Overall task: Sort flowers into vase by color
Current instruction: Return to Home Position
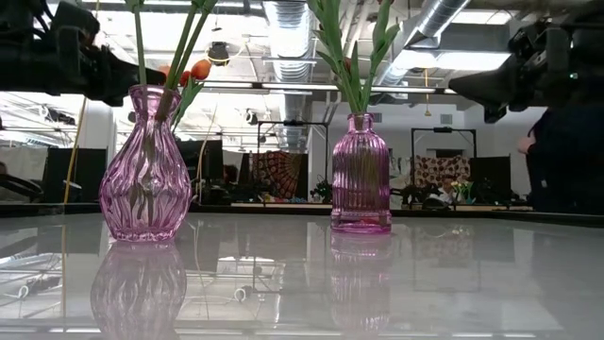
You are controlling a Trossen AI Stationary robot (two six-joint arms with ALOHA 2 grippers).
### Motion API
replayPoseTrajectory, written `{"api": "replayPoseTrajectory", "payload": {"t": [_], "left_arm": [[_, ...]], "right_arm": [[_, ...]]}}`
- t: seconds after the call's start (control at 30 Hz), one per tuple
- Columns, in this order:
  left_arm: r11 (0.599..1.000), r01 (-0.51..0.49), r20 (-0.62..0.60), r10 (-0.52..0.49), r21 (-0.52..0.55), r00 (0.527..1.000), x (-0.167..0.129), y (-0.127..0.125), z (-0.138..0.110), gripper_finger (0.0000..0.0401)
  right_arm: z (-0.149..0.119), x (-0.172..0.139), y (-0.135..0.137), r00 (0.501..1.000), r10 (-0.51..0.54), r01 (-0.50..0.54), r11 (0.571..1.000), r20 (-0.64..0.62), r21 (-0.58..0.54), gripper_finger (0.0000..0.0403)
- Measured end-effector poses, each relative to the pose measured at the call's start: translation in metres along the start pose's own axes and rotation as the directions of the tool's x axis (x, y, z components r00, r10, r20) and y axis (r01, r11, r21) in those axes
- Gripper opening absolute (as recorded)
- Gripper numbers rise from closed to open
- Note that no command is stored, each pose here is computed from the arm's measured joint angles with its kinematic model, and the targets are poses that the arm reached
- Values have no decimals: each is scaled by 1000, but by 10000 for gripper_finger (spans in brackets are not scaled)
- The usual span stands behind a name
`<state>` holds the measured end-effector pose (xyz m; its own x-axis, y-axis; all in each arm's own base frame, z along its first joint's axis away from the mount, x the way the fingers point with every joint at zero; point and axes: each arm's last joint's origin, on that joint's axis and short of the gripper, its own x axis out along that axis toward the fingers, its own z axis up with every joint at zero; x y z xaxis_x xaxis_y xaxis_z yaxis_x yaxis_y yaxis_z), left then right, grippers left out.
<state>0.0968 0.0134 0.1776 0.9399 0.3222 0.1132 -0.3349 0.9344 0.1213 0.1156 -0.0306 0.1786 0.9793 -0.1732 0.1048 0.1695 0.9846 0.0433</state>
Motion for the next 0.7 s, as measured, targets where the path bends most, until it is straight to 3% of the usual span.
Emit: {"api": "replayPoseTrajectory", "payload": {"t": [0.7], "left_arm": [[1000,0,-52,-1,-22,999,0,-1,-5,9]], "right_arm": [[-2,-21,0,1000,-26,26,1000,-12,-4,29]]}}
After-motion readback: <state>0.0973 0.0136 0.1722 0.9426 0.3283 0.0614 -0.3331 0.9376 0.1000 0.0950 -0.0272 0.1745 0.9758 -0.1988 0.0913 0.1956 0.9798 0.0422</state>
